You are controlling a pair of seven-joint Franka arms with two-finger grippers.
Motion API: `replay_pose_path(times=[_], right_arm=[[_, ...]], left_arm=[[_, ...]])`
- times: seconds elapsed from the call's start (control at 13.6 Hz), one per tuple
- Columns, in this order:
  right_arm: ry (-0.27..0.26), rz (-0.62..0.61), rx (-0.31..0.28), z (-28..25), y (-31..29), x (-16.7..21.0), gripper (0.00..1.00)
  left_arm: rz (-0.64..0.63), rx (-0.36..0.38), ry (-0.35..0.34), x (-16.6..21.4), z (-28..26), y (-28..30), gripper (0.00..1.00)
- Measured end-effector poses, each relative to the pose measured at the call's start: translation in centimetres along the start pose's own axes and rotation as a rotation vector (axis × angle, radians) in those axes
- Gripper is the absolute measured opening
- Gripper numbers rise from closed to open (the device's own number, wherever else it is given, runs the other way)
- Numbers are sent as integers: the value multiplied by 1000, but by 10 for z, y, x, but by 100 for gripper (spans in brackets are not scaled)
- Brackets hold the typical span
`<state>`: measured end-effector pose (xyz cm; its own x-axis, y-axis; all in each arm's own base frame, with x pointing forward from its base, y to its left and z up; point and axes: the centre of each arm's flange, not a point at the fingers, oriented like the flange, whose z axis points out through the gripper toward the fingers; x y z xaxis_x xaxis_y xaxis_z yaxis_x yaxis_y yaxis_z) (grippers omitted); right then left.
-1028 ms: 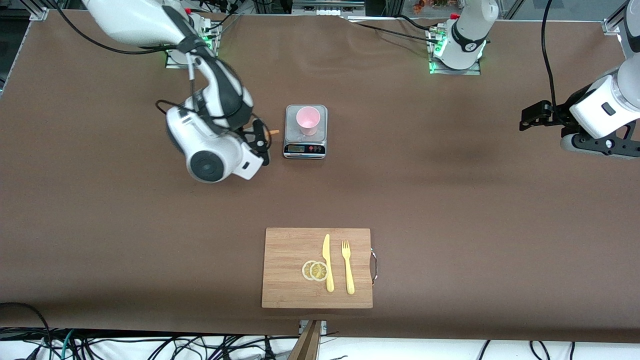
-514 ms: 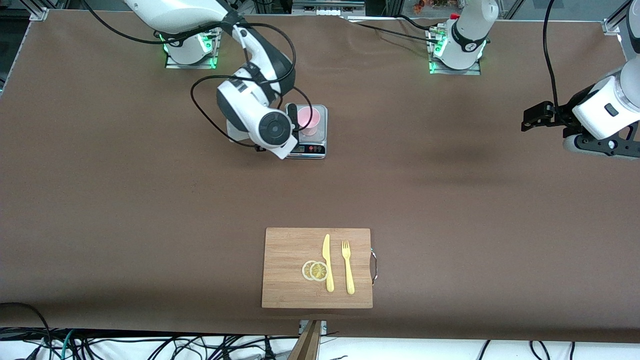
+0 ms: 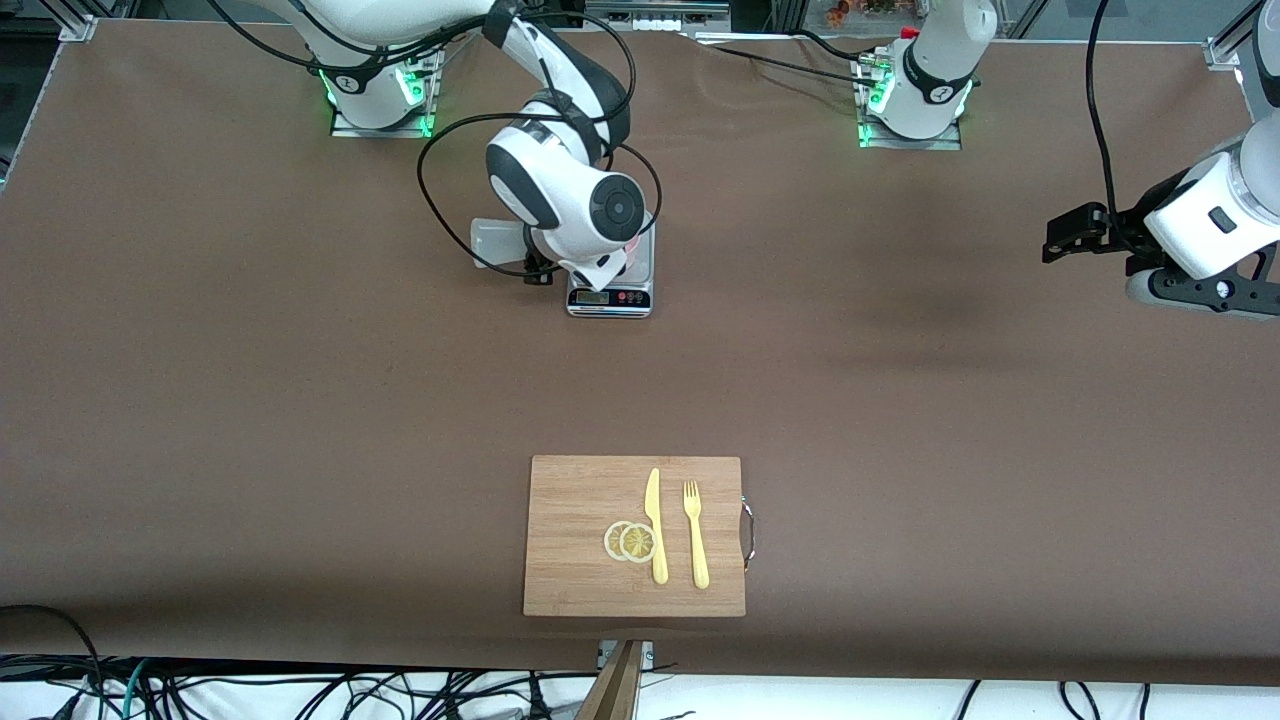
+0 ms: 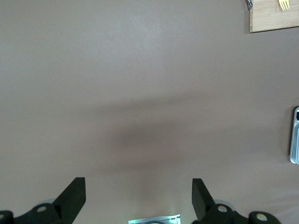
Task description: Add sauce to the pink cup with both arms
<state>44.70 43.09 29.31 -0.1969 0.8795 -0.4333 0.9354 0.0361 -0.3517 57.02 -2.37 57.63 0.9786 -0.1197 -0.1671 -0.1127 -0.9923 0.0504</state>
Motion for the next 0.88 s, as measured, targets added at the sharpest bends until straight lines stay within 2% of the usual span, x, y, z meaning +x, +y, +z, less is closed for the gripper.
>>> replay_pose_path(times=[0.15, 0.59, 0.88], right_arm=[[-25, 5, -18, 1, -3, 8, 27], [-49, 15, -52, -5, -4, 11, 27], [-93, 3, -88, -7, -10, 19, 27]], left_arm=[[1, 0, 0, 0, 0, 0, 100], [2, 0, 0, 0, 0, 0, 100], [3, 0, 0, 0, 0, 0, 100]])
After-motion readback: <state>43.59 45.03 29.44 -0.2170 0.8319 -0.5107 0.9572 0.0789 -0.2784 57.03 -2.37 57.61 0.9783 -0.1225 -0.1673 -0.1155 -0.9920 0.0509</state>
